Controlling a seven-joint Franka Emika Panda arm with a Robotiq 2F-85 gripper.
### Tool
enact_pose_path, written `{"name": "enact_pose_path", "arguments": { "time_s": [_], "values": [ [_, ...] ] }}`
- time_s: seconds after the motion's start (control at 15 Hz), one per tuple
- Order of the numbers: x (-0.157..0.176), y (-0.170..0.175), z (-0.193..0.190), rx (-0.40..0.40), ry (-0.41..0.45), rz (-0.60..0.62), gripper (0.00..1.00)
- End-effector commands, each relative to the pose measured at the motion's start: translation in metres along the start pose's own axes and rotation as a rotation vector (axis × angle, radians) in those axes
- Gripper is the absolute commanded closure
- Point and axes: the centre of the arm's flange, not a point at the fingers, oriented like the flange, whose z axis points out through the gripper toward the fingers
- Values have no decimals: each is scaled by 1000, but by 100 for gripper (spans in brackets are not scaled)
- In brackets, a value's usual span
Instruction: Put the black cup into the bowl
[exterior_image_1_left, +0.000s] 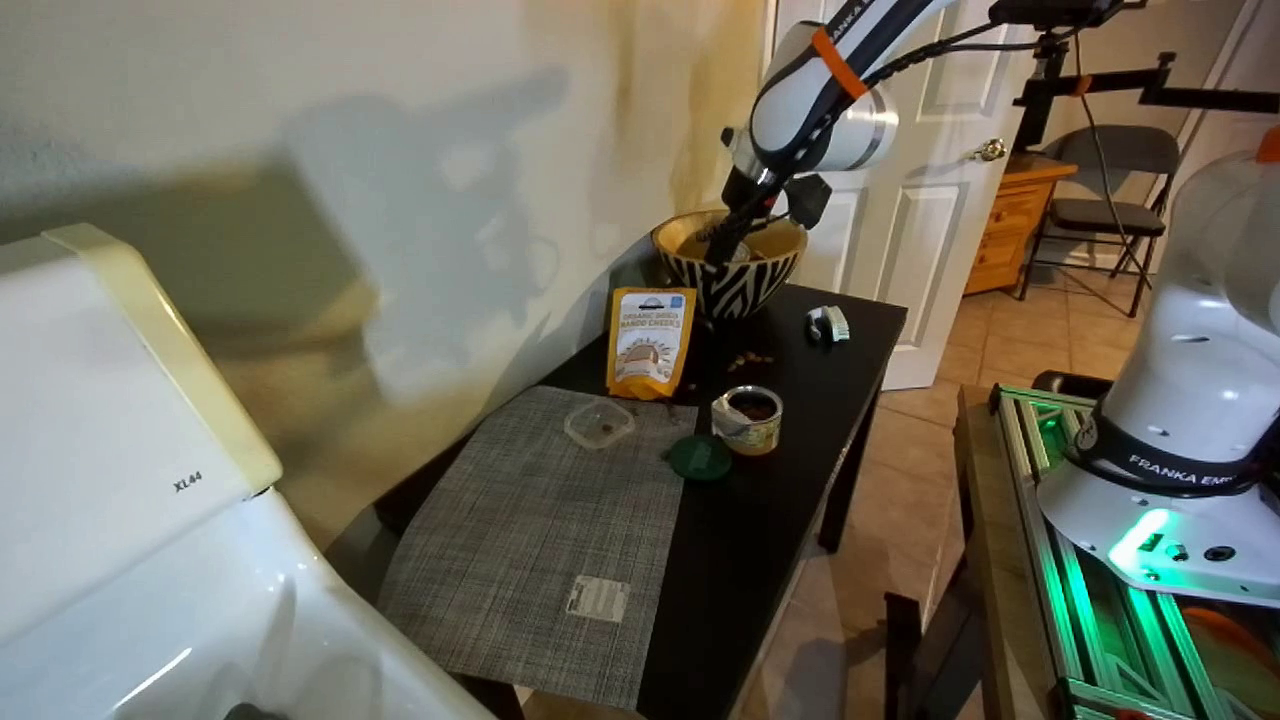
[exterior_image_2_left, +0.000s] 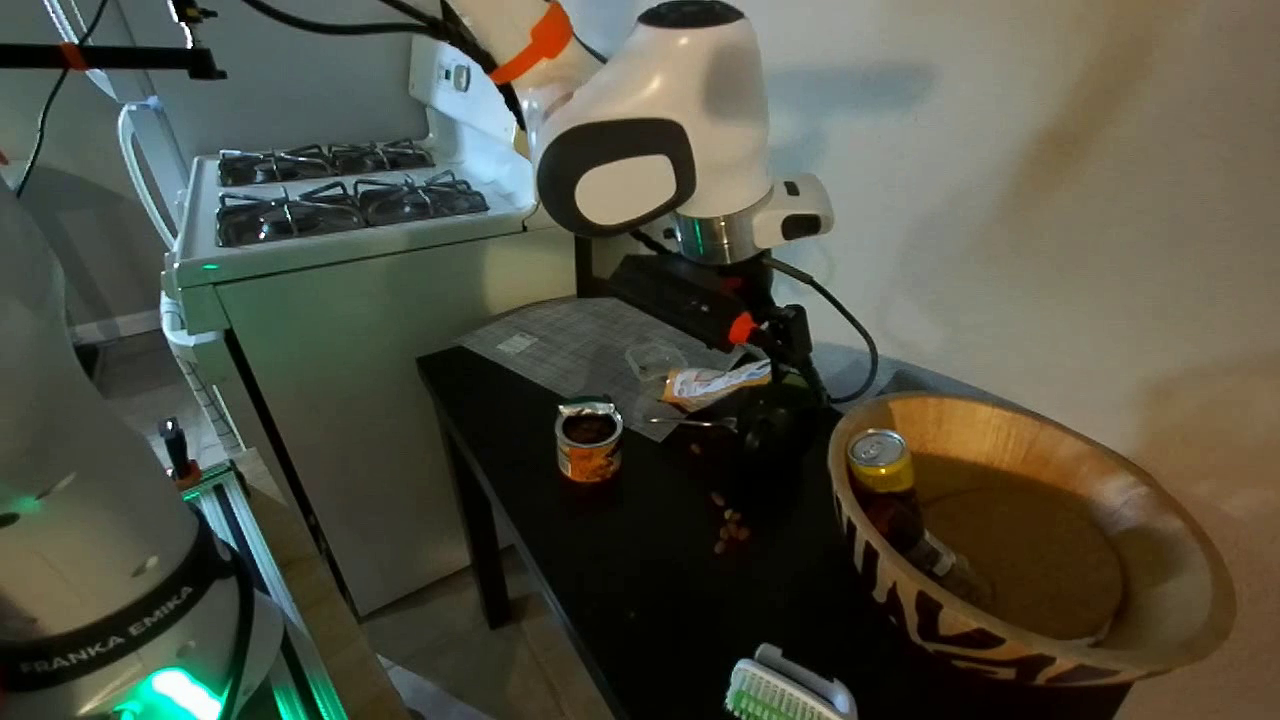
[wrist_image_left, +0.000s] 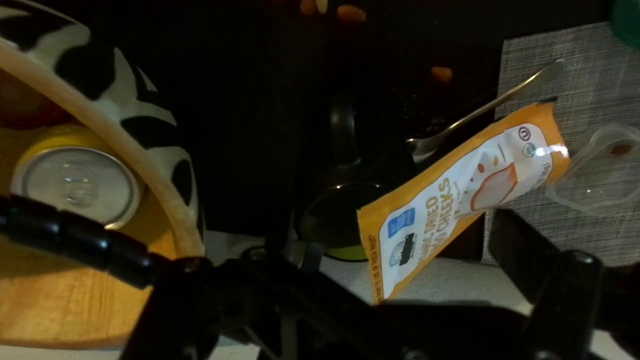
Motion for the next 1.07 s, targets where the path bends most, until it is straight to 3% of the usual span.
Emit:
{"name": "enact_pose_path", "arguments": {
  "time_s": [0.0,0.27,0.8,1.0],
  "values": [
    [8,-18,53,-66,30,34,0],
    [12,-12,79,-99,6,69,0],
    [4,0,77,-122,-29,9,0],
    [-7,8,56,-36,-121,-40,0]
  ]
}}
